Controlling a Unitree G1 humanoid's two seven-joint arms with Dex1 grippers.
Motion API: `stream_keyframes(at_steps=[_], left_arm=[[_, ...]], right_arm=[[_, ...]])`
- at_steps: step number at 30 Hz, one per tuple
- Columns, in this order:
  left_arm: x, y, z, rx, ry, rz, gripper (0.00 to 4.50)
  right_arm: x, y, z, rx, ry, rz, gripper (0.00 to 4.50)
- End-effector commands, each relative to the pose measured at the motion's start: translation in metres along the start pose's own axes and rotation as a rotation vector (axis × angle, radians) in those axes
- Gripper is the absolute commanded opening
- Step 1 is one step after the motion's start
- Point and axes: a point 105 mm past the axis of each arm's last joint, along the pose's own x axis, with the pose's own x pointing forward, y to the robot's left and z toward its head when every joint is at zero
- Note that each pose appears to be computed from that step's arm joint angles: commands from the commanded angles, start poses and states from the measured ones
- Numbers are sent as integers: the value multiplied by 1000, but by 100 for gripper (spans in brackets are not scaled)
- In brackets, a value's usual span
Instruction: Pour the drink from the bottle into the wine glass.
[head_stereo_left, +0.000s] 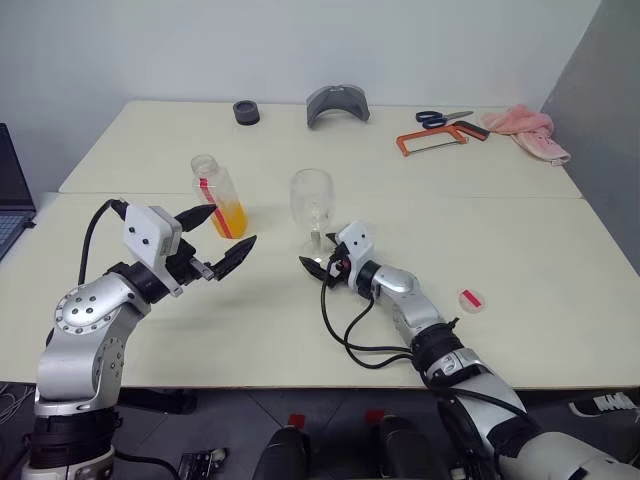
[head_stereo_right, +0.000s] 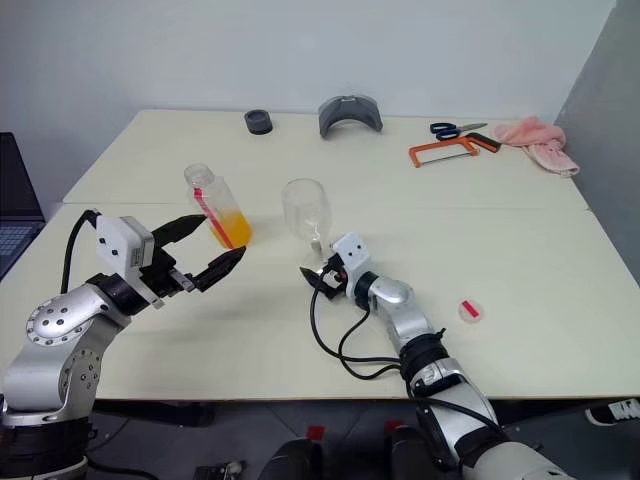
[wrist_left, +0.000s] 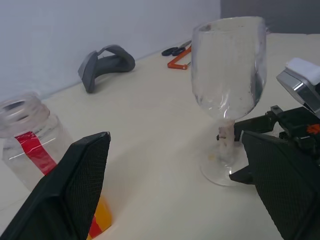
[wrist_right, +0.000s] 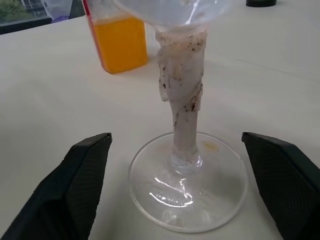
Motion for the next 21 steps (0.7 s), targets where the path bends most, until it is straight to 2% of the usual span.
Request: stream_keyframes(at_steps=[1,7,12,18,21], left_arm=[[2,-2,20,27,-59,-3,450],[2,-4,22,10,-73,11,450],[2,-5,13,-18,-63,37,450],[-6,-3,-21,-71,21,113,450],[-12,-3,-39,-77,65,162,450]], right_arm=[[-3,1,16,-22,-52,13,448],[-26,-4,16,-30,-54,8,448],[-53,-9,19,-65,-33,7,448],[-99,5,31,-150,20,121,448],[-121,7,49,-84,-18,130,448]])
